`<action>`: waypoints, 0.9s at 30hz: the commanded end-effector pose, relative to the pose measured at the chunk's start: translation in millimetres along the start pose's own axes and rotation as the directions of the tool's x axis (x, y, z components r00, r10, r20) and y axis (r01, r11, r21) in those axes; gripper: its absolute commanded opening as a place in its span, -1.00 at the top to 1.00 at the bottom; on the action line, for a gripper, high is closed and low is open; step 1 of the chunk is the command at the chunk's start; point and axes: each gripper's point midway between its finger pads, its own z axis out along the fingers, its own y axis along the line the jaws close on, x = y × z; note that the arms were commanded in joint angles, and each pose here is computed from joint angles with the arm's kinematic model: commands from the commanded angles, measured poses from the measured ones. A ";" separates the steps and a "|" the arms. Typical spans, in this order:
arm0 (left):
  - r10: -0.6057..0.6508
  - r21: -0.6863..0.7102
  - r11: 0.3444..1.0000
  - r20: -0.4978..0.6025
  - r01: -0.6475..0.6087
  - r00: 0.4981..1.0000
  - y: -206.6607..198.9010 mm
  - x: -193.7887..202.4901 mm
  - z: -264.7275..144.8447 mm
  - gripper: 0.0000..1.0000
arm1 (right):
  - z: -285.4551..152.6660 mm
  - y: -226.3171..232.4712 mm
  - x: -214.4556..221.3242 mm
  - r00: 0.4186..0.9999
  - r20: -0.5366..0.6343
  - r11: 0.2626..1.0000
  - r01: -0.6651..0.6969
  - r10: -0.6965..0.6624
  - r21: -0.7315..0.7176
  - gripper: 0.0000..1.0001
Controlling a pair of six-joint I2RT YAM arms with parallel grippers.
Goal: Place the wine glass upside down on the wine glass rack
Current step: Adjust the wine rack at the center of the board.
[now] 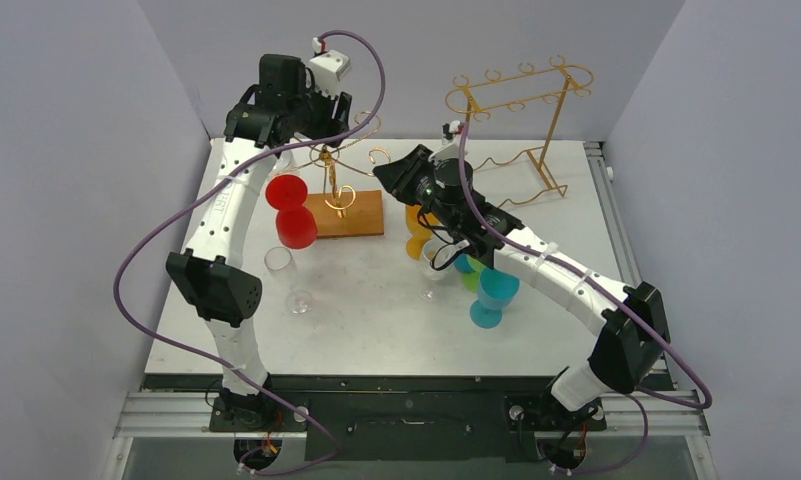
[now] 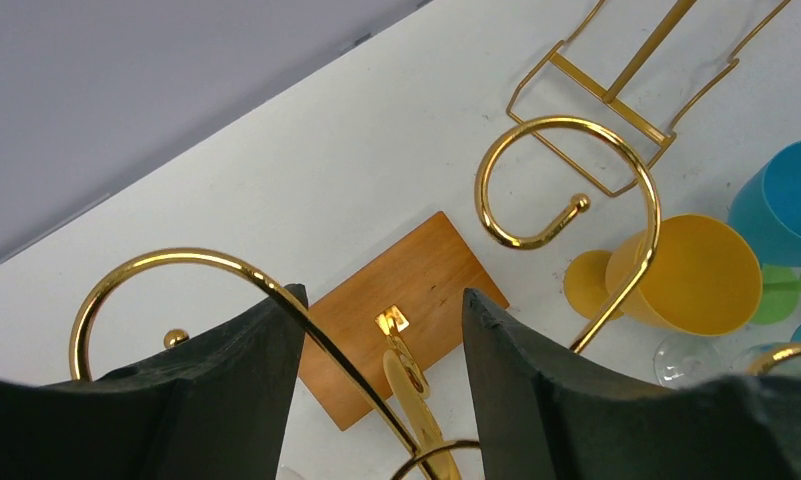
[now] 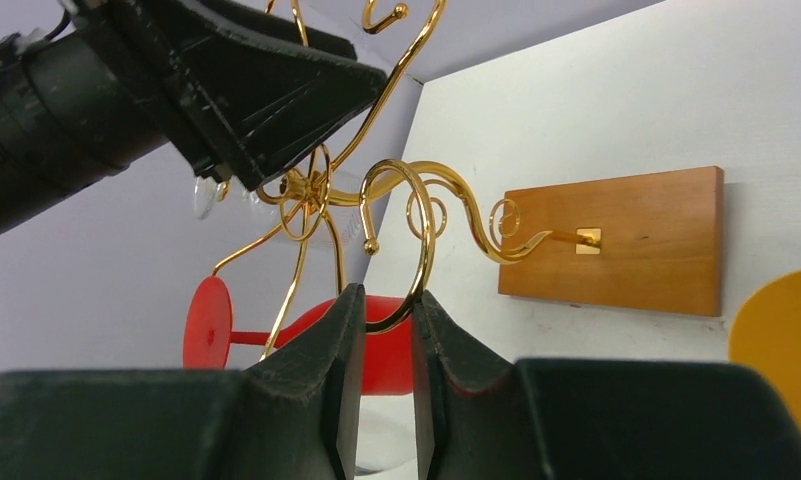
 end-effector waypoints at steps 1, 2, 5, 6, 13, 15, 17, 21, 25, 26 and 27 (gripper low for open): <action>0.036 0.000 0.999 0.099 -0.037 0.994 -2.7 -27.6 -16.8 -0.10 | 7.4 -33.2 14.0 0.996 -0.075 0.996 0.045 -0.038 0.083 0.73; 0.037 -0.004 0.999 0.099 -0.036 0.994 -1.6 -27.6 -15.3 -0.10 | 9.6 -35.8 14.4 0.996 -0.081 0.995 0.046 -0.039 0.093 0.73; 0.040 -0.017 0.999 0.098 -0.038 0.994 3.0 -28.8 -8.1 -0.10 | 14.3 -30.7 11.5 0.996 -0.083 0.994 0.049 -0.042 0.093 0.71; 0.040 -0.026 0.999 0.098 -0.038 0.994 5.6 -29.7 -4.3 -0.10 | 15.7 -26.5 11.4 0.996 -0.083 0.995 0.048 -0.041 0.087 0.69; 0.064 -0.084 0.995 0.114 -0.054 0.991 24.7 -44.8 20.7 -0.09 | 22.9 5.0 17.8 0.995 -0.094 0.999 0.021 -0.017 0.041 0.63; 0.075 -0.097 0.993 0.119 -0.064 0.990 29.2 -46.9 27.2 -0.09 | 23.9 7.8 19.9 0.995 -0.096 0.999 0.011 -0.007 0.041 0.61; 0.079 -0.097 0.993 0.123 -0.068 0.989 31.5 -47.4 31.8 -0.09 | 24.7 7.3 20.8 0.995 -0.101 0.999 0.005 -0.001 0.046 0.55; 0.076 -0.076 0.995 0.121 -0.067 0.990 27.6 -44.9 34.6 -0.12 | 29.4 -6.0 13.4 0.996 -0.090 0.997 -0.014 0.021 0.073 0.39; 0.064 -0.068 0.996 0.145 -0.055 0.987 24.0 -49.4 24.0 -0.32 | 34.4 -16.7 -2.3 0.998 -0.062 0.995 -0.026 0.032 0.092 0.24; 0.065 -0.064 0.996 0.156 -0.055 0.986 22.4 -52.1 19.0 -0.42 | 34.7 -17.3 -7.7 0.998 -0.051 0.995 -0.028 0.032 0.092 0.22; 0.066 -0.059 0.997 0.165 -0.056 0.984 20.2 -54.6 14.2 -0.47 | 33.5 -15.3 -8.1 0.997 -0.064 0.997 -0.026 0.031 0.078 0.21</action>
